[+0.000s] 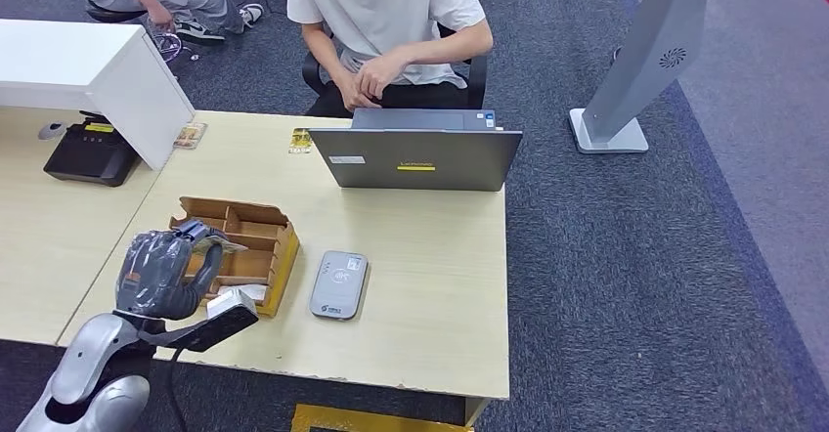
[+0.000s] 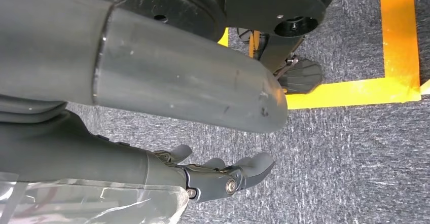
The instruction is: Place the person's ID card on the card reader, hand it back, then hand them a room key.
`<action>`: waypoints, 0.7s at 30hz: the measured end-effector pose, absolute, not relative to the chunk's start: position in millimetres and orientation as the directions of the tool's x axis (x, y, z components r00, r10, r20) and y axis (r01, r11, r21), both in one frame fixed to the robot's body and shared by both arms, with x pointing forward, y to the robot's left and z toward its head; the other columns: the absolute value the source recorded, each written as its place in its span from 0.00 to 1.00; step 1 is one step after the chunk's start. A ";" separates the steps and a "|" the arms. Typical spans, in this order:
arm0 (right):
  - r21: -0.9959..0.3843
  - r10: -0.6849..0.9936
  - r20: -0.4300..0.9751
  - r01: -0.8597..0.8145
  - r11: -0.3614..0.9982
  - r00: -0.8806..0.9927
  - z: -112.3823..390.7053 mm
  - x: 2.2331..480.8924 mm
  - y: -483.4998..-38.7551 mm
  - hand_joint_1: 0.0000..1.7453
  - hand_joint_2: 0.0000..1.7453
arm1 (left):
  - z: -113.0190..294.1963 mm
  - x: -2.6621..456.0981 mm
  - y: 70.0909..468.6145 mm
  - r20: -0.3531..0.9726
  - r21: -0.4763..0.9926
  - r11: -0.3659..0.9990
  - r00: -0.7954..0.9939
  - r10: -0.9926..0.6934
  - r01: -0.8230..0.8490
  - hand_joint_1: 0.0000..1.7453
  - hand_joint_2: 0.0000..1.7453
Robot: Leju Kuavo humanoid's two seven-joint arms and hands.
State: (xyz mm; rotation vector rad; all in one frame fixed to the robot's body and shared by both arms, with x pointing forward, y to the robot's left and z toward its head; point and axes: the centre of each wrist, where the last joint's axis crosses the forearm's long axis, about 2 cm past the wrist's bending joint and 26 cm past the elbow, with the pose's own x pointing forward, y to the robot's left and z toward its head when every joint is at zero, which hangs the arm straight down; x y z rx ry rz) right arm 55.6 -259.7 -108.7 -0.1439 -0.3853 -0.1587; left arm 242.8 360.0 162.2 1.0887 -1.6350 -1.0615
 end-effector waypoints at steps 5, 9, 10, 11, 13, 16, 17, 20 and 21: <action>-0.110 -0.129 0.381 0.183 0.977 0.916 -109.0 53.4 -259.7 0.00 0.00 | 193.3 234.5 371.8 0.209 0.886 0.300 -0.273 -0.939 -0.354 1.00 1.00; -0.110 -0.115 0.376 0.168 0.980 0.919 -109.0 54.0 -259.7 0.00 0.00 | 215.7 242.5 380.8 0.179 0.848 0.286 -0.265 -0.947 -0.447 1.00 1.00; -0.111 -0.103 0.373 0.155 0.982 0.922 -108.8 55.0 -259.6 0.00 0.00 | 223.4 250.9 382.8 0.161 0.839 0.268 -0.254 -0.954 -0.474 1.00 1.00; -0.111 -0.087 0.371 0.138 0.984 0.925 -108.5 57.2 -259.5 0.00 0.00 | 232.5 262.0 385.2 0.141 0.829 0.247 -0.240 -0.961 -0.502 1.00 1.00; -0.112 -0.063 0.373 0.112 0.987 0.926 -107.5 64.0 -259.2 0.00 0.00 | 250.4 284.9 391.2 0.113 0.811 0.210 -0.207 -0.972 -0.546 1.00 1.00; -0.113 -0.033 0.375 0.081 0.990 0.926 -106.4 71.0 -258.5 0.00 0.00 | 268.6 308.6 398.4 0.083 0.793 0.161 -0.157 -0.984 -0.588 1.00 1.00; -0.113 -0.017 0.372 0.063 0.992 0.928 -106.1 72.3 -258.3 0.00 0.00 | 274.5 317.2 400.3 0.064 0.786 0.129 -0.128 -0.990 -0.604 1.00 1.00; -0.112 0.042 0.367 0.000 0.994 0.929 -104.3 82.1 -256.6 0.00 0.00 | 295.9 353.4 406.9 -0.029 0.757 -0.022 0.000 -1.000 -0.653 1.00 1.00; -0.111 0.060 0.367 -0.021 0.994 0.928 -103.3 86.8 -255.4 0.00 0.00 | 303.8 367.5 409.3 -0.061 0.746 -0.075 0.044 -0.997 -0.661 1.00 1.00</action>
